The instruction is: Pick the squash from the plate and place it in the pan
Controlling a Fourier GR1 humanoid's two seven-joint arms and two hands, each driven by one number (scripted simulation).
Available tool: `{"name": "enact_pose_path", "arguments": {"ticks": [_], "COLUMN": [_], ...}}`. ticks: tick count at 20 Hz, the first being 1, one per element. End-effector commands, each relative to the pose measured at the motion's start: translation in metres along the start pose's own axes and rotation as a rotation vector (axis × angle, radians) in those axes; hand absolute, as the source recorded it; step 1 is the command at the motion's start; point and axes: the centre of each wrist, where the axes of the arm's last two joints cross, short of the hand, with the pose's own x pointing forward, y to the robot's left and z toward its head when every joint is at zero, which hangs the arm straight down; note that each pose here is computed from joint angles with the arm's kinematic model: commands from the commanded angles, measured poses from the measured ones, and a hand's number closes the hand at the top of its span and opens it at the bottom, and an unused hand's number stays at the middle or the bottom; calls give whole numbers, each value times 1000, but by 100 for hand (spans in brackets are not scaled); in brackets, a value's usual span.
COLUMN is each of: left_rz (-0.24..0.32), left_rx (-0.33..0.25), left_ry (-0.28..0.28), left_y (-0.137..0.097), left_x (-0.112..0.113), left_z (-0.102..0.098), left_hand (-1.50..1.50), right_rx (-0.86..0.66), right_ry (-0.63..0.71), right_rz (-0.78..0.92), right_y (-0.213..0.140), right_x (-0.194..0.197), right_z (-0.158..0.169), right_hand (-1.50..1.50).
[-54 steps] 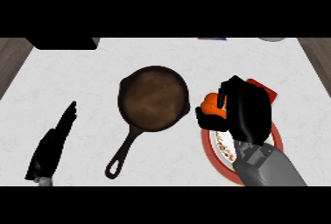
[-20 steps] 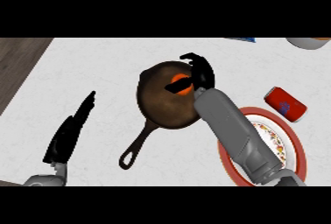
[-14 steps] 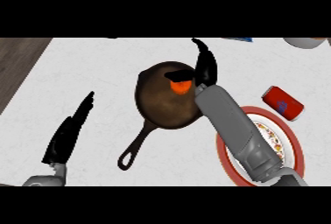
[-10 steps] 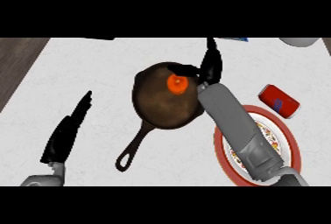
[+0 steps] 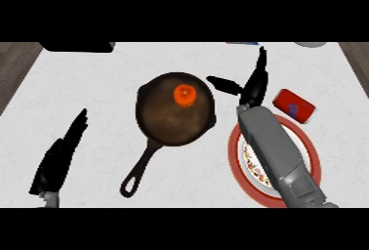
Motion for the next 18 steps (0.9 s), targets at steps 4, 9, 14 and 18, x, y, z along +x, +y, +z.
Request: {"name": "enact_pose_path", "arguments": {"ticks": [4,9,14,18], "left_rz": [19,12,14,10], "left_rx": [16,27,21,14], "left_ry": [24,22,23,18], "left_y": [8,19,14,15], "left_x": [-7,-11,-13,-18], "left_z": [12,19,13,12], "left_hand": [0,0,0,0], "right_rx": [-21,-5,3,31], "right_ry": [-61,-73,-84,-81], "right_rz": [16,40,56,50], "right_y": [-70,-139,-194,-226], "right_x": [-56,-60,-64,-67], "right_z": [-8,-14,-3,-6], "right_hand": [-150,-150,-150,-150]}}
